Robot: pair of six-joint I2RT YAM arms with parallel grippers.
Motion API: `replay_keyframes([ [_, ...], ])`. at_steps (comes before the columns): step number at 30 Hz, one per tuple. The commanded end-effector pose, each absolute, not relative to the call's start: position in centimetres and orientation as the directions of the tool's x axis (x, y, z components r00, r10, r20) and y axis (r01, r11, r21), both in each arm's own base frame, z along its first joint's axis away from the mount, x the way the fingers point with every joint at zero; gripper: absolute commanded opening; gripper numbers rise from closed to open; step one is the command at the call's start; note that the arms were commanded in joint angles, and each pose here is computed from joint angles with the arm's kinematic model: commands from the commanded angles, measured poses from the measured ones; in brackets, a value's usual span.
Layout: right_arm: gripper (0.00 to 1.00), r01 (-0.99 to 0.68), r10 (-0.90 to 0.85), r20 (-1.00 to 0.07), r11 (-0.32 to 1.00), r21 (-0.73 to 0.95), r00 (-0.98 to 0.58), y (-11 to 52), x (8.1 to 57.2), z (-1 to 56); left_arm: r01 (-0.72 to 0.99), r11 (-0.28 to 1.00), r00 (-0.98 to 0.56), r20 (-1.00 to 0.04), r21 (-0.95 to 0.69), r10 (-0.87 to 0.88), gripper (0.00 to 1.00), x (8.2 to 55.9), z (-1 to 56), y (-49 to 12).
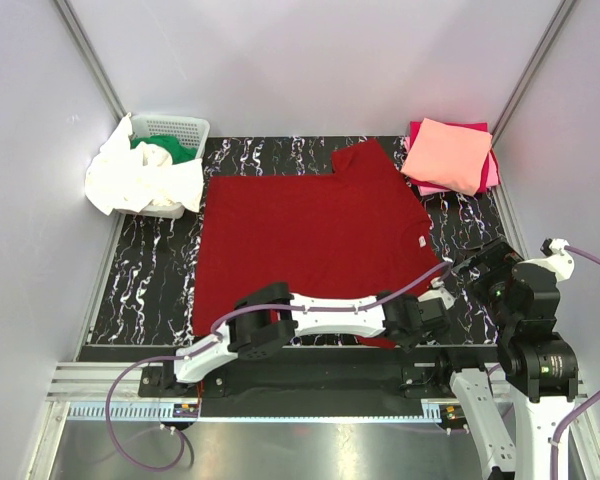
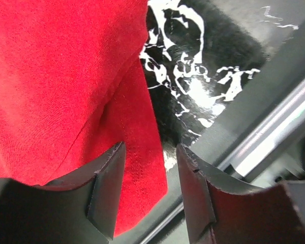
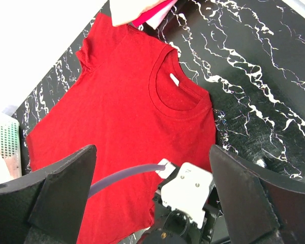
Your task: Fold and stack the t-shirts
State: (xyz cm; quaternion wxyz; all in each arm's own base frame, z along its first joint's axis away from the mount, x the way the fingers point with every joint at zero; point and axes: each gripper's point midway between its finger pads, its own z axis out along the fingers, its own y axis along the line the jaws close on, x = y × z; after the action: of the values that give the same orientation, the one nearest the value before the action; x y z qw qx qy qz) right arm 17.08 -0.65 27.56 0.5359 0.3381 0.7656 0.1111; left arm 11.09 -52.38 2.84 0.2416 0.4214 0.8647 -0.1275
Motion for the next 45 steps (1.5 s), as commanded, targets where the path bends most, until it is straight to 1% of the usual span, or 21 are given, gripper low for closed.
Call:
replay_keyframes([
  [1,1.0,0.382,0.638,-0.748,0.747,0.545,-0.181,-0.6,17.1,28.8,0.777,0.627,-0.545,-0.554,-0.051,0.629,0.49,11.8,3.2,-53.6],
  [4,1.0,0.376,0.636,-0.751,0.75,0.545,-0.18,-0.5,16.9,29.1,0.772,0.632,-0.555,-0.545,-0.057,0.629,0.47,12.1,2.5,-53.4],
  [7,1.0,0.374,0.629,-0.756,0.755,0.539,-0.181,-0.6,16.8,29.4,0.771,0.633,-0.558,-0.545,-0.063,0.626,0.4,12.2,1.9,-53.3],
  [10,1.0,0.373,0.632,-0.754,0.753,0.542,-0.18,-0.5,16.8,29.5,0.77,0.634,-0.564,-0.541,-0.071,0.624,0.29,12.3,1.5,-53.2],
  [13,1.0,0.368,0.634,-0.751,0.753,0.546,-0.184,-0.4,16.8,29.4,0.775,0.627,-0.559,-0.55,-0.079,0.621,0.11,12.5,1.5,-53.2],
  [14,1.0,0.368,0.634,-0.75,0.753,0.545,-0.186,-0.4,16.8,29.4,0.773,0.63,-0.561,-0.548,-0.077,0.62,0.01,12.6,1.5,-53.1],
  [18,0.99,0.362,0.633,-0.752,0.755,0.547,-0.184,-0.3,16.7,29.8,0.782,0.616,-0.557,-0.547,-0.092,0.625,0.0,12.1,3.4,-52.8],
  [22,1.0,0.363,0.64,-0.745,0.75,0.553,-0.189,-0.2,16.7,29.8,0.802,0.56,-0.555,-0.604,-0.207,0.572,0.0,10.6,9.3,-52.7],
  [26,0.99,0.356,0.654,-0.723,0.745,0.564,-0.224,0.5,16.9,29.1,0.801,0.54,-0.571,-0.601,-0.259,0.559,0.0,9.7,11.1,-51.9],
  [27,1.0,0.36,0.657,-0.716,0.744,0.563,-0.237,0.6,17.0,28.6,0.797,0.538,-0.582,-0.588,-0.274,0.562,0.01,9.4,11.0,-51.8],
  [32,1.0,0.37,0.664,-0.676,0.744,0.556,-0.319,1.6,17.2,26.7,0.788,0.502,-0.613,-0.523,-0.356,0.592,0.29,7.3,9.5,-51.7],
  [34,1.0,0.387,0.662,-0.66,0.747,0.542,-0.355,1.8,17.4,25.6,0.774,0.475,-0.632,-0.539,-0.418,0.556,0.32,6.4,10.5,-51.5],
  [35,1.0,0.393,0.663,-0.645,0.747,0.536,-0.38,2.0,17.4,25.1,0.766,0.484,-0.643,-0.526,-0.424,0.557,0.38,6.4,9.8,-50.4],
  [36,1.0,0.403,0.661,-0.629,0.75,0.525,-0.41,2.2,17.4,24.2,0.758,0.475,-0.652,-0.548,-0.447,0.524,0.55,6.5,11.5,-50.3],
  [37,1.0,0.421,0.662,-0.605,0.749,0.512,-0.443,2.4,17.6,23.3,0.751,0.485,-0.66,-0.546,-0.449,0.516,0.65,6.7,11.8,-49.7],
  [38,1.0,0.417,0.661,-0.567,0.75,0.514,-0.49,3.2,17.5,22.4,0.738,0.509,-0.674,-0.529,-0.443,0.516,0.71,7.0,11.1,-48.4],
  [39,1.0,0.424,0.656,-0.527,0.754,0.503,-0.541,3.8,17.3,20.7,0.732,0.513,-0.678,-0.55,-0.449,0.487,0.76,7.4,12.8,-47.6],
  [41,1.0,0.421,0.645,-0.437,0.752,0.507,-0.627,5.3,16.9,18.7,0.699,0.565,-0.708,-0.535,-0.438,0.461,0.77,8.5,12.4,-45.1],
  [43,1.0,0.436,0.644,-0.368,0.744,0.506,-0.671,6.1,16.2,16.4,0.666,0.592,-0.727,-0.57,-0.453,0.382,0.77,9.9,15.2,-42.8],
  [44,1.0,0.452,0.645,-0.33,0.739,0.499,-0.689,6.4,15.4,15.1,0.614,0.654,-0.763,-0.545,-0.443,0.347,0.77,11.2,14.5,-40.4],
  [45,1.0,0.464,0.656,-0.314,0.727,0.505,-0.686,6.5,15.1,14.8,0.591,0.666,-0.762,-0.586,-0.455,0.277,0.77,12.3,17.0,-38.8],
])
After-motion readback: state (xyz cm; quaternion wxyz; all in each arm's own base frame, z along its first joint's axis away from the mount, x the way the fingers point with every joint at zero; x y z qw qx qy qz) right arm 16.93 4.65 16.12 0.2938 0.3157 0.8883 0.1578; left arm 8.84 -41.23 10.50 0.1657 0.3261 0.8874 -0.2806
